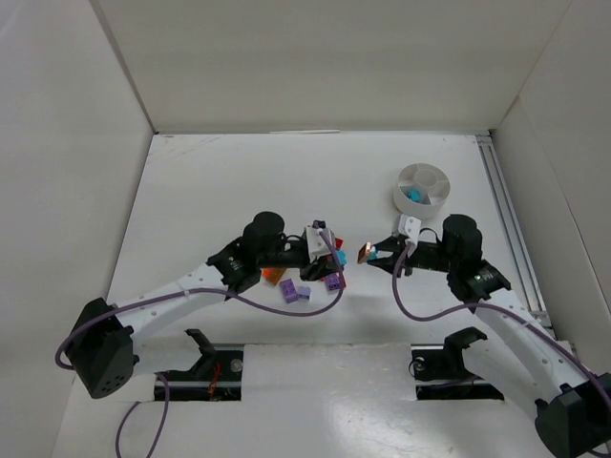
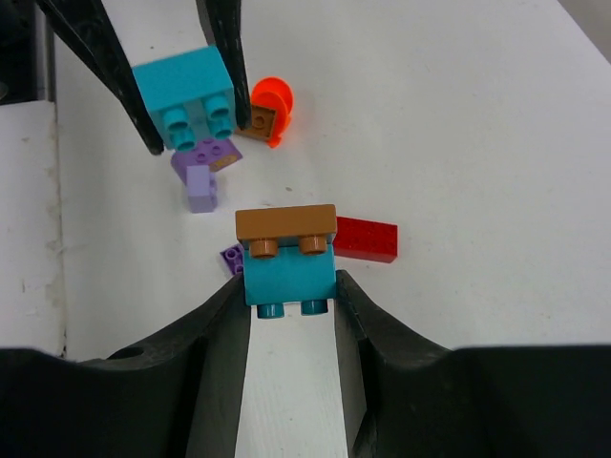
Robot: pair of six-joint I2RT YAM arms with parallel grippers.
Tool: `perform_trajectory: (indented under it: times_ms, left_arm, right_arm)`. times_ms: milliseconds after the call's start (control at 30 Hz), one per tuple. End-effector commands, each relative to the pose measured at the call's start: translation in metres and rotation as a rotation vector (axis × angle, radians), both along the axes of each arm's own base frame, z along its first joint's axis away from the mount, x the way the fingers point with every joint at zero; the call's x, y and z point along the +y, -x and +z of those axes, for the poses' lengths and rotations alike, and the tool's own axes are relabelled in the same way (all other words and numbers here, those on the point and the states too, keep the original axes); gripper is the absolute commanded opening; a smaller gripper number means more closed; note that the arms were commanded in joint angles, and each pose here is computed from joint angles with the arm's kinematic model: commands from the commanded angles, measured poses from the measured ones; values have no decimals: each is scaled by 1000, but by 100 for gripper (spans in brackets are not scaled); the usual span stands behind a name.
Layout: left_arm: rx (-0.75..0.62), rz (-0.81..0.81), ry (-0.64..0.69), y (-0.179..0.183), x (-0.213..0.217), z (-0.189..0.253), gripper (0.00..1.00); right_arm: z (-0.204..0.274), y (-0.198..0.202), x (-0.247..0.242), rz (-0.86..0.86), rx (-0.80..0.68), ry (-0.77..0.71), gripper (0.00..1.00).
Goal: Sort the legos into containers by color
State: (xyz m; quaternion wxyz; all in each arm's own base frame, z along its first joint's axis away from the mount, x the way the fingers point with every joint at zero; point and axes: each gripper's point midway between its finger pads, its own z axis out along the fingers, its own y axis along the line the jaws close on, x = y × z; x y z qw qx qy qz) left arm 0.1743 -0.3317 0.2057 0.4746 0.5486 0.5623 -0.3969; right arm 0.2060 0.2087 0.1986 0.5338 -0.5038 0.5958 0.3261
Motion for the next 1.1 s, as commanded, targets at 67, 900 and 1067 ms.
perform_trajectory:
  times_ms: [67,900,1067]
  left_arm:
    - [37,198,84,-28,11,14,0]
    - [375,295,120,-198,-151,43,2]
    - [401,302,87,-222,-210,15,2]
  right_arm:
    - [23,-37,-22,-173,-90,32,18]
    - [82,-23,-242,-1414,-116,223,20]
    - [85,-16,-248,-1446,-133,212,21]
